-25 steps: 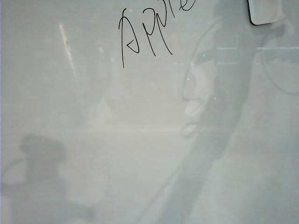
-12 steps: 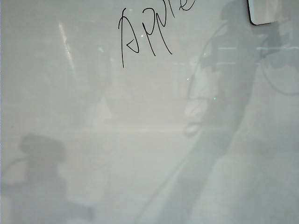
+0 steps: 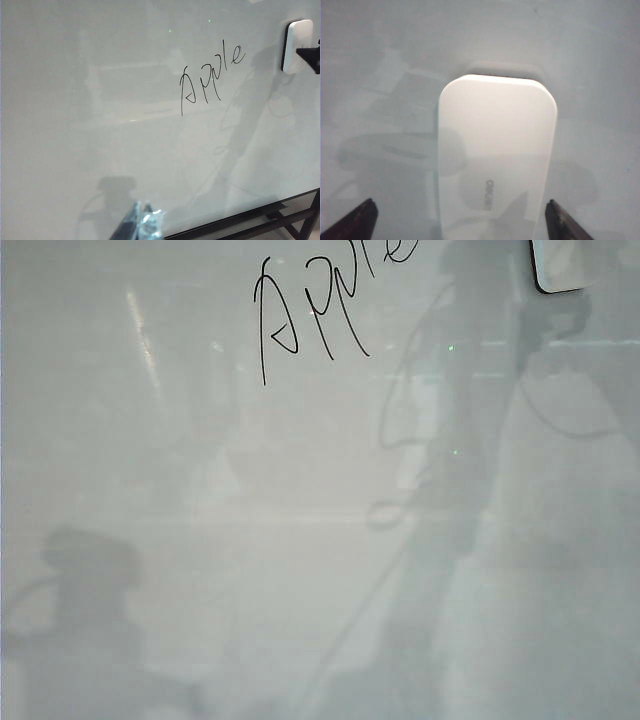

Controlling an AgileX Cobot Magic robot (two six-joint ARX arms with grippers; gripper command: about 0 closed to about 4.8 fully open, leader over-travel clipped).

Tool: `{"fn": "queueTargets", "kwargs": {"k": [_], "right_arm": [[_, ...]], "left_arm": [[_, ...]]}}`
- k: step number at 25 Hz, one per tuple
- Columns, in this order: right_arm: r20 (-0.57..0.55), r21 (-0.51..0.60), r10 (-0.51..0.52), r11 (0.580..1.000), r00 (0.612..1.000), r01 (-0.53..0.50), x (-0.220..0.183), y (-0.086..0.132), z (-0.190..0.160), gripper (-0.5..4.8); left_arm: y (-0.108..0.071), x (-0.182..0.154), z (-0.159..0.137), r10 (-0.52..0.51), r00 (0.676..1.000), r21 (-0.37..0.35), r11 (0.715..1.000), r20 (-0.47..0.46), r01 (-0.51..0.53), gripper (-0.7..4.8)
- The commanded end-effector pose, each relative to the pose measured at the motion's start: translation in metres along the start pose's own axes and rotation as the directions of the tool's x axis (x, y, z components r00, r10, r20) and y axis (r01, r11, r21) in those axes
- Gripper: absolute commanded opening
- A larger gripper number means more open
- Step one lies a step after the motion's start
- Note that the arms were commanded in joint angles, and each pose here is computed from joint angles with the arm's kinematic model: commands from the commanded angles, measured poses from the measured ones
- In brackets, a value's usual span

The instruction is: Grab the whiteboard eraser that is attached to the surface of the whiteboard and use it to clean the writing on the whiteboard.

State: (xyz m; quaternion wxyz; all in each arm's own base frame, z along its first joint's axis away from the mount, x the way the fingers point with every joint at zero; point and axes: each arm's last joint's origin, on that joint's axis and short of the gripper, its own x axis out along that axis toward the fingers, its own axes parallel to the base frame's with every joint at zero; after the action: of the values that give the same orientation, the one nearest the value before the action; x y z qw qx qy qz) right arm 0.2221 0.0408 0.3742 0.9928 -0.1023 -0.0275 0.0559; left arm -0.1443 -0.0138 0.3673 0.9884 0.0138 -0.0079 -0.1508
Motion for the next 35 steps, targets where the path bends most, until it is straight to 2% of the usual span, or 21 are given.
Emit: {"fn": "queueTargets", "kwargs": {"k": [1, 17, 21, 30, 35], "right_arm": [[0.001, -0.009, -0.045, 0.999, 0.999, 0.045, 0.006, 0.0, -0.001, 4.74], [0.045, -0.002, -0.068, 0.998, 0.997, 0.068, 0.026, 0.003, -0.006, 4.7], [0.056, 0.001, -0.079, 0.997, 0.995, 0.079, 0.029, 0.004, -0.007, 4.16], [0.086, 0.008, -0.097, 0.995, 0.991, 0.097, 0.039, 0.005, -0.009, 4.14], [0.072, 0.005, -0.094, 0.996, 0.993, 0.094, 0.045, 0.006, -0.013, 3.56]], "left_arm": [[0.0, 0.0, 0.001, -0.005, 1.0, 0.003, 1.0, 0.007, 0.005, -0.05], [0.0, 0.0, 0.001, -0.005, 1.0, 0.003, 1.0, 0.007, 0.005, -0.05], [0.0, 0.0, 0.001, -0.005, 1.0, 0.003, 1.0, 0.007, 0.005, -0.05], [0.0, 0.0, 0.001, -0.005, 1.0, 0.003, 1.0, 0.007, 0.005, -0.05], [0.0, 0.0, 0.001, -0.005, 1.0, 0.003, 1.0, 0.007, 0.005, -0.05]]}}
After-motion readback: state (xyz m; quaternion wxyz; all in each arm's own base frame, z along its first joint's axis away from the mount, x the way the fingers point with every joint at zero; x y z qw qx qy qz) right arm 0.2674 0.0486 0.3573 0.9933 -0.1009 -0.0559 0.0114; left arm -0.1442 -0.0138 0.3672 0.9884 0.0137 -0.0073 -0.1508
